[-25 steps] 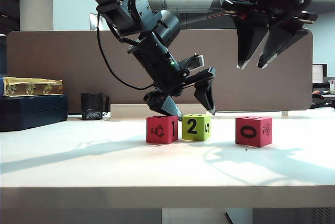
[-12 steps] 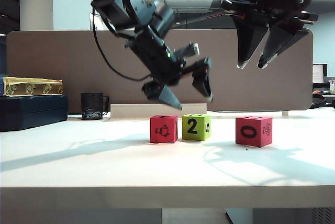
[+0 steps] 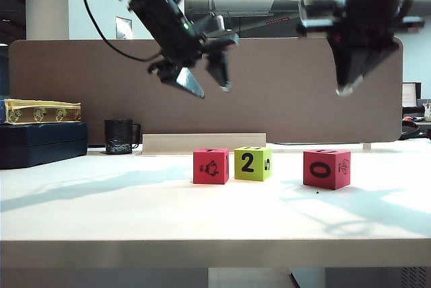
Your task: Select the appropriate blocks from the scattered letter blocks on the table and arrange them in a row to spell out "THU".
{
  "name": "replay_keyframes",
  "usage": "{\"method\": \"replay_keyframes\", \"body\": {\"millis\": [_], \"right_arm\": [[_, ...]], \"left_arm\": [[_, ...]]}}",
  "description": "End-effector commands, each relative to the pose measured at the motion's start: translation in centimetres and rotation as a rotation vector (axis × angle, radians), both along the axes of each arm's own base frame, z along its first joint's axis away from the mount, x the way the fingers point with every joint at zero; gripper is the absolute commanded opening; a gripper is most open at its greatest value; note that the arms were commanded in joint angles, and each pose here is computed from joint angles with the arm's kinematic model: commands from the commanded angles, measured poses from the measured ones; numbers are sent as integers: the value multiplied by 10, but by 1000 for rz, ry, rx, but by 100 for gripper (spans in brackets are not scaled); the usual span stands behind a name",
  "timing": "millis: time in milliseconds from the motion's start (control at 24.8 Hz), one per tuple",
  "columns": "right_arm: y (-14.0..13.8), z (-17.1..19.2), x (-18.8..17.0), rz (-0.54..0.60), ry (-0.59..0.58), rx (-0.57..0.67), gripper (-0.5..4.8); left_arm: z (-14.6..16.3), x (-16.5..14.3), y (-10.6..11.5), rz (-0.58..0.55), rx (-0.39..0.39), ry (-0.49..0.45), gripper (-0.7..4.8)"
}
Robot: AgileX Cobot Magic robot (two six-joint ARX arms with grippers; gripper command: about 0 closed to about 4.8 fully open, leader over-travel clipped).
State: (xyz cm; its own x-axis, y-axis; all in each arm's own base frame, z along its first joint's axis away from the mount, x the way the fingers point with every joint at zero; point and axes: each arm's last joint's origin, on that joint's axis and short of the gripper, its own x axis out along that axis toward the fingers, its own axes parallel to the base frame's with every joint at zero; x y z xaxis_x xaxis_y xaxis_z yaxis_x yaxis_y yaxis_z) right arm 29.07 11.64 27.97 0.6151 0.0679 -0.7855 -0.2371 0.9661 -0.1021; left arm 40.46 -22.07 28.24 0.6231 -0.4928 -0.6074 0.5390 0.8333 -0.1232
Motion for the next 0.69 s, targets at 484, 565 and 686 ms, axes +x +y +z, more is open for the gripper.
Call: {"method": "replay_keyframes", "body": {"millis": [484,565,686], "right_arm": [[-3,-60,37,-62,172,52,-6],[-2,-68,40,-64,194,42,-6],[-3,-76,44,-70,206,38,-6]], "left_arm": [[-3,-7,25,-17,142,105,12],[-3,-7,25,-18,143,106,12],[-3,-7,25,-18,146,112,12]]}}
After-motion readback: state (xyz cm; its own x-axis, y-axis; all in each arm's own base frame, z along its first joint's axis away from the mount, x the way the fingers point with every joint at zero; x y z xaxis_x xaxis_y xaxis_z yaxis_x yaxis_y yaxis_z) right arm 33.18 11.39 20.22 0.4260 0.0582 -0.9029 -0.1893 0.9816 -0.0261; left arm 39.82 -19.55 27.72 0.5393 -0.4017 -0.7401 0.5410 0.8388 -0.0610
